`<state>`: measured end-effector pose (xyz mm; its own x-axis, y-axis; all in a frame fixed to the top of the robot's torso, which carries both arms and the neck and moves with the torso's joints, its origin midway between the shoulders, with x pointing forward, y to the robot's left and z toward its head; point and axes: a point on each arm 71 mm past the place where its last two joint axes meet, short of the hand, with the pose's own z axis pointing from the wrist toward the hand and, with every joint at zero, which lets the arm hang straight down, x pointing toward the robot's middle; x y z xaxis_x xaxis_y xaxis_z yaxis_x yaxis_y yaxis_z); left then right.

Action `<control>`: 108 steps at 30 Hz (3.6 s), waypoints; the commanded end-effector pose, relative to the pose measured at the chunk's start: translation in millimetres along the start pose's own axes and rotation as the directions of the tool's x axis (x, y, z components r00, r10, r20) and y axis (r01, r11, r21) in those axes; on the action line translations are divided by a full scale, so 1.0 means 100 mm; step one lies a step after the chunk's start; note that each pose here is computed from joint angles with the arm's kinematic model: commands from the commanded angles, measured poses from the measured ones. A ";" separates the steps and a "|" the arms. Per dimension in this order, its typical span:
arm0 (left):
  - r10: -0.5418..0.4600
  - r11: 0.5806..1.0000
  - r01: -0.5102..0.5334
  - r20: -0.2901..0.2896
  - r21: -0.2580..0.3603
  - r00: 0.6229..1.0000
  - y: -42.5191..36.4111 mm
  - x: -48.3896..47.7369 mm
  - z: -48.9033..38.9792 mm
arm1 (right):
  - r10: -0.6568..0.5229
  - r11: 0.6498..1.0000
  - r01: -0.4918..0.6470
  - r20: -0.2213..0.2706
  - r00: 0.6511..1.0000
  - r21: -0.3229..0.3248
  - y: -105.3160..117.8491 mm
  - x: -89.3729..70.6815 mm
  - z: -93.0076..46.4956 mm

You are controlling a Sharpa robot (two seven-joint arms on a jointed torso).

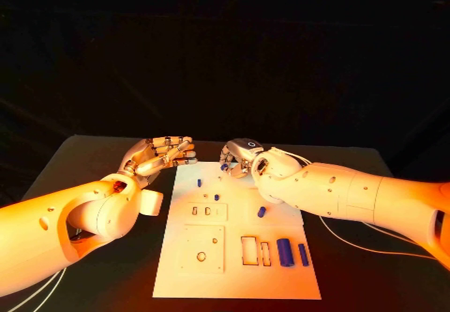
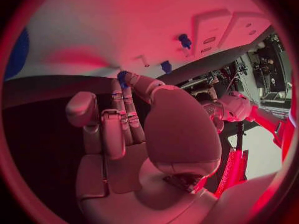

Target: Assemble the parts on the task board

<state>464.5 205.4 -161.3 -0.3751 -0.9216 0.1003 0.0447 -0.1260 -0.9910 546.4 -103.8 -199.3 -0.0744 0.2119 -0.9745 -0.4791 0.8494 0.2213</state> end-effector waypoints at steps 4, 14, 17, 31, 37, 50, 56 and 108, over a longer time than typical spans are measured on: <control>-0.010 1.000 0.011 -0.020 0.008 1.000 -0.018 0.030 0.008 | -0.006 1.000 0.006 -0.005 1.000 0.001 0.02 0.02 0.03; -0.010 1.000 0.011 -0.022 0.008 1.000 -0.019 0.033 0.012 | -0.002 1.000 0.002 -0.024 1.000 0.004 0.05 0.05 0.05; -0.010 1.000 0.010 -0.021 0.008 1.000 -0.020 0.032 0.013 | -0.004 1.000 0.005 -0.040 0.999 0.010 0.04 0.06 0.06; -0.008 1.000 0.008 -0.017 0.009 1.000 -0.021 0.017 0.014 | 0.007 1.000 -0.006 -0.038 0.999 0.017 0.00 0.06 0.00; -0.006 1.000 0.006 -0.013 0.010 1.000 -0.021 -0.005 0.013 | 0.035 0.999 -0.035 -0.011 0.999 0.021 -0.11 -0.02 -0.17; 0.001 1.000 -0.001 0.004 0.011 1.000 -0.018 -0.088 0.009 | 0.171 0.969 -0.163 -0.025 0.985 0.183 -0.73 -0.40 -0.69; 0.001 1.000 -0.001 0.005 0.010 1.000 -0.014 -0.094 0.014 | 0.203 0.948 -0.174 -0.087 0.975 0.265 -0.97 -0.42 -0.79; 0.000 1.000 0.000 0.002 0.004 1.000 0.003 -0.094 0.036 | 0.195 0.940 -0.127 -0.194 0.961 0.317 -1.06 -0.18 -0.65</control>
<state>471.7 214.9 -163.6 -0.3566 -0.9297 0.0919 0.0458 -0.1156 -0.9922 543.8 -230.5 -204.0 -0.3200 0.3134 -0.8941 -0.1465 0.9160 0.3736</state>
